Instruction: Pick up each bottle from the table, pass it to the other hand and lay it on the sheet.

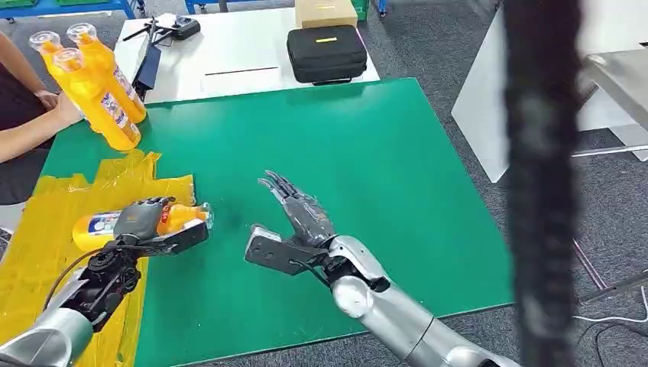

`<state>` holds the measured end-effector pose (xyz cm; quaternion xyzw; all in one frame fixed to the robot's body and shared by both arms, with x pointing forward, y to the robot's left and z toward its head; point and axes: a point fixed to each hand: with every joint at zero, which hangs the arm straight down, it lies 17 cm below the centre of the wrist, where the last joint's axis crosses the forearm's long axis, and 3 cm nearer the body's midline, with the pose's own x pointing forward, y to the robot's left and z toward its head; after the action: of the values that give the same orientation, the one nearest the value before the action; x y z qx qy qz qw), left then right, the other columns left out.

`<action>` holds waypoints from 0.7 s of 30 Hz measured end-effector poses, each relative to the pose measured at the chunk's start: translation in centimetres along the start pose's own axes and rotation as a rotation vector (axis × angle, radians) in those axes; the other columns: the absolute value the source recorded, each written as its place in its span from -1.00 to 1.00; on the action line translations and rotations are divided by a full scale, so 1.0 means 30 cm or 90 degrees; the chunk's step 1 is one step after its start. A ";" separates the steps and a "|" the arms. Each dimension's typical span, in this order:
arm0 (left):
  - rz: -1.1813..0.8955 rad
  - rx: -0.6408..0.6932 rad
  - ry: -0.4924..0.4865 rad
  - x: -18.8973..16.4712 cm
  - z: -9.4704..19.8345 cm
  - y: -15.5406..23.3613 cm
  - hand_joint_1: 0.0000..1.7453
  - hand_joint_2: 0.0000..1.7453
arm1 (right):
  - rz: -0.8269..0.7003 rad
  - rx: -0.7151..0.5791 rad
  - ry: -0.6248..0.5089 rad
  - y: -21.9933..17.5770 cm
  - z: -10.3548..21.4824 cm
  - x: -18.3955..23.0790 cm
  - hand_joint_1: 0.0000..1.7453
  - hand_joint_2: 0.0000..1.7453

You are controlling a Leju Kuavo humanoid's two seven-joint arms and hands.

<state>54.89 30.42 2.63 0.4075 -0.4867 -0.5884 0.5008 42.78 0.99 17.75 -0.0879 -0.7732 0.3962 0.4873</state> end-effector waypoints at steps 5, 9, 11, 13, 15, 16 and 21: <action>0.030 -0.007 0.010 -0.005 0.000 -0.006 -1.00 -1.00 | -0.015 -0.019 0.020 -0.028 0.009 -0.040 -1.00 -1.00; 0.060 -0.013 0.013 -0.009 0.006 -0.012 -1.00 -1.00 | -0.048 -0.057 0.045 -0.084 0.027 -0.097 -1.00 -1.00; 0.068 -0.014 0.013 -0.010 0.012 -0.013 -1.00 -1.00 | -0.060 -0.071 0.058 -0.112 0.038 -0.126 -1.00 -1.00; 0.073 -0.008 0.015 -0.014 0.020 -0.011 -1.00 -1.00 | -0.081 -0.091 0.069 -0.145 0.051 -0.151 -1.00 -1.00; 0.075 0.019 0.025 -0.027 0.032 0.008 -1.00 -1.00 | -0.113 -0.116 0.081 -0.186 0.069 -0.178 -1.00 -1.00; 0.076 0.034 0.031 -0.035 0.044 0.013 -1.00 -1.00 | -0.130 -0.128 0.086 -0.205 0.082 -0.190 -1.00 -1.00; 0.068 0.081 0.037 -0.059 0.095 0.049 -1.00 -1.00 | -0.168 -0.165 0.103 -0.284 0.141 -0.248 -1.00 -1.00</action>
<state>52.71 32.59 4.62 0.4291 -0.5295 -0.5164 0.5185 45.23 -10.84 17.72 -0.0793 -0.7808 0.2176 0.5802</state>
